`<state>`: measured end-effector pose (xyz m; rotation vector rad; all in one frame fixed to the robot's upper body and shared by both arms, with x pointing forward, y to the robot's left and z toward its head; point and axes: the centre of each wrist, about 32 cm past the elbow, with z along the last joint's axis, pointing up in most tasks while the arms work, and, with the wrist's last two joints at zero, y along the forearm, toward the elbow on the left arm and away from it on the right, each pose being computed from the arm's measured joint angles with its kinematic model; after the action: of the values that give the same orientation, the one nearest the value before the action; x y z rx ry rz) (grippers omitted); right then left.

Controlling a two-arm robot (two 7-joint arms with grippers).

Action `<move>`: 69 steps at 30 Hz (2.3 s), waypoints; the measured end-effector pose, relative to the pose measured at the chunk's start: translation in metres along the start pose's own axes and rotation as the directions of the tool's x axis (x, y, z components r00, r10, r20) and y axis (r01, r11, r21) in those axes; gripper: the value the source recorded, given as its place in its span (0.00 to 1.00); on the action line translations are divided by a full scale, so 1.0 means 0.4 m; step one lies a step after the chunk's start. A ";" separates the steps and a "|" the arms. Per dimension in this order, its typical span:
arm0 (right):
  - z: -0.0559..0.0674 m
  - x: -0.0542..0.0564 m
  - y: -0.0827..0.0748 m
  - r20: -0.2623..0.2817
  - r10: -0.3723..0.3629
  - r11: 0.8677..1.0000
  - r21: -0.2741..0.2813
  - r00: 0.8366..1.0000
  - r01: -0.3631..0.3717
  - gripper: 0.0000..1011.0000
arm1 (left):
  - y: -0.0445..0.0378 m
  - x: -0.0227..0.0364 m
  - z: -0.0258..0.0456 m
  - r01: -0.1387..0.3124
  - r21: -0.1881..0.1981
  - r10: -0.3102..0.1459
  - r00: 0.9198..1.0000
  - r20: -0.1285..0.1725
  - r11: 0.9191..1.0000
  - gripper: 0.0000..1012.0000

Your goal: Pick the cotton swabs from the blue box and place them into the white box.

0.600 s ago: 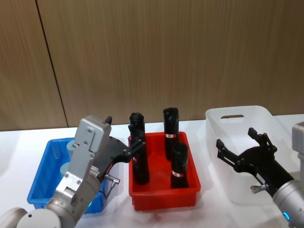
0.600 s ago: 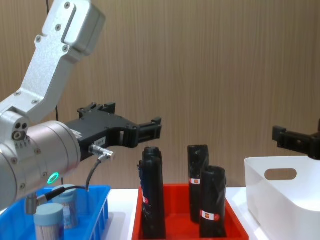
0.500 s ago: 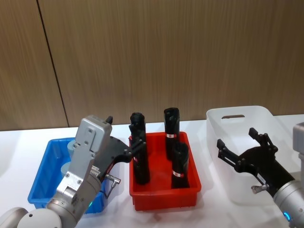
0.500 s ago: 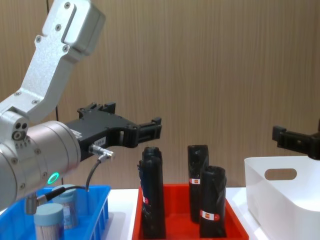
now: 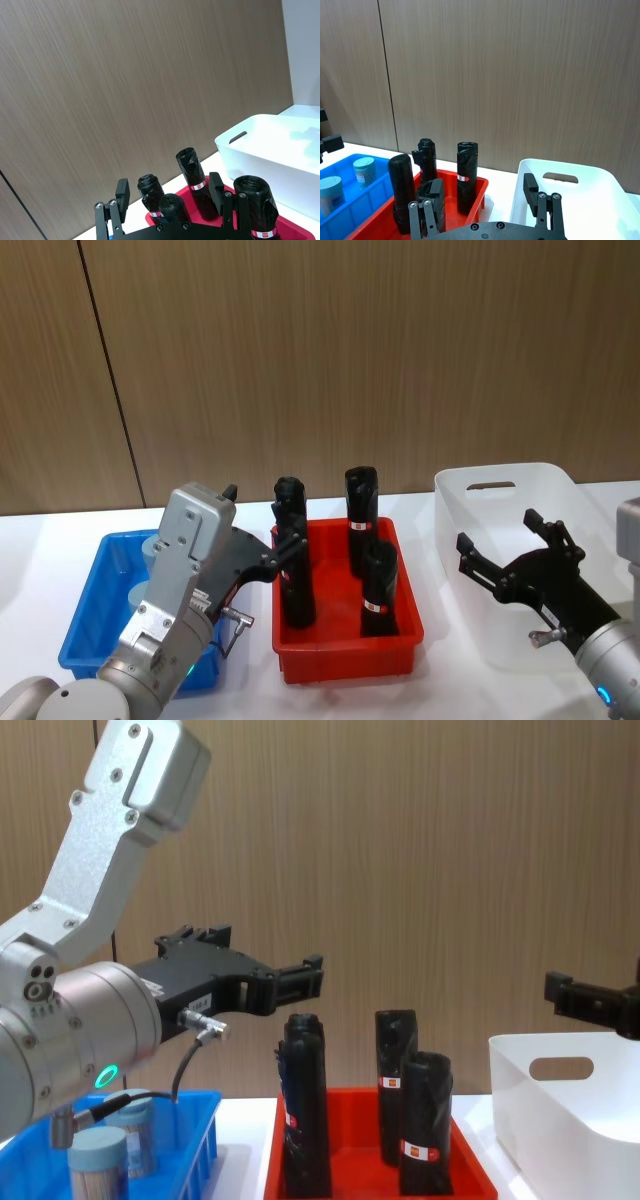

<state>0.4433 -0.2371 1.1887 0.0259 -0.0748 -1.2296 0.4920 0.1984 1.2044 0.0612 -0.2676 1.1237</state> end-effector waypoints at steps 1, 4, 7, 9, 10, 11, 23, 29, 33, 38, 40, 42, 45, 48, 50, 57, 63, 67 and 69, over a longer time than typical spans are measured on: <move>0.000 0.000 0.000 0.000 0.000 1.000 0.000 1.000 0.000 0.99 | 0.000 0.000 0.000 0.000 0.000 0.000 1.000 0.000 1.000 0.99; 0.000 0.000 0.000 0.000 0.000 1.000 0.000 1.000 0.000 0.99 | 0.000 0.000 0.000 0.000 0.000 0.000 1.000 0.000 1.000 0.99; 0.000 0.000 0.000 0.000 0.000 1.000 0.000 1.000 0.000 0.99 | 0.000 0.000 0.000 0.000 0.000 0.000 1.000 0.000 1.000 0.99; 0.000 0.000 0.000 0.000 0.000 1.000 0.000 1.000 0.000 0.99 | 0.000 0.000 0.000 0.000 0.000 0.000 1.000 0.000 1.000 0.99; 0.000 0.000 0.000 0.000 0.000 1.000 0.000 1.000 0.000 0.99 | 0.000 0.000 0.000 0.001 0.000 -0.001 1.000 0.000 1.000 0.99; 0.000 0.000 0.000 0.000 0.000 1.000 0.000 1.000 0.000 0.99 | 0.000 0.001 0.000 0.001 0.001 -0.001 1.000 0.000 1.000 0.99; 0.000 0.000 0.000 0.000 0.000 1.000 0.000 1.000 0.000 0.99 | 0.007 0.016 -0.013 -0.010 0.036 0.012 0.998 -0.057 0.999 0.99; 0.000 0.000 0.000 0.000 0.000 1.000 0.000 1.000 0.000 0.99 | 0.021 0.030 -0.029 -0.049 0.070 0.058 0.991 -0.120 0.996 0.99; 0.000 0.000 0.000 0.000 0.000 1.000 0.000 1.000 0.000 0.99 | 0.032 0.042 -0.040 -0.087 0.096 0.102 0.981 -0.165 0.992 0.99; 0.000 0.000 0.000 0.000 0.000 1.000 0.000 1.000 0.000 0.99 | 0.046 0.056 -0.049 -0.127 0.132 0.152 0.967 -0.205 0.983 0.99; 0.000 0.000 0.000 0.000 0.000 1.000 0.000 1.000 0.000 0.99 | 0.053 0.063 -0.052 -0.147 0.153 0.179 0.959 -0.220 0.977 0.99; 0.000 0.000 0.000 0.000 0.000 1.000 0.000 1.000 0.000 0.99 | 0.059 0.068 -0.055 -0.161 0.170 0.197 0.953 -0.229 0.972 0.99; 0.000 0.000 0.000 0.000 0.000 1.000 0.000 1.000 0.000 0.99 | 0.069 0.080 -0.059 -0.187 0.207 0.235 0.941 -0.242 0.960 0.99; 0.000 0.000 0.000 0.000 0.000 1.000 0.000 1.000 0.000 0.99 | 0.075 0.087 -0.061 -0.200 0.229 0.256 0.934 -0.249 0.953 0.99; 0.000 0.000 0.000 0.000 0.000 1.000 0.000 1.000 0.000 0.99 | 0.080 0.094 -0.064 -0.211 0.254 0.275 0.928 -0.251 0.944 0.99; 0.000 0.000 0.000 0.000 0.000 1.000 0.000 1.000 0.000 0.99 | 0.091 0.118 -0.070 -0.231 0.322 0.316 0.917 -0.242 0.918 0.99; 0.000 0.000 0.000 0.000 0.000 1.000 0.000 1.000 0.000 0.99 | 0.095 0.140 -0.077 -0.230 0.382 0.334 0.913 -0.233 0.895 0.99; 0.000 0.000 0.000 0.000 0.000 1.000 0.000 1.000 0.000 0.99 | 0.094 0.155 -0.081 -0.227 0.410 0.340 0.912 -0.228 0.883 0.99; 0.000 0.000 0.000 0.000 0.000 1.000 0.000 1.000 0.000 0.99 | 0.093 0.164 -0.084 -0.222 0.427 0.342 0.911 -0.228 0.876 0.99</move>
<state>0.4433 -0.2371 1.1887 0.0259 -0.0749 -1.2295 0.4912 0.2784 1.1848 0.2131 0.2342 1.4530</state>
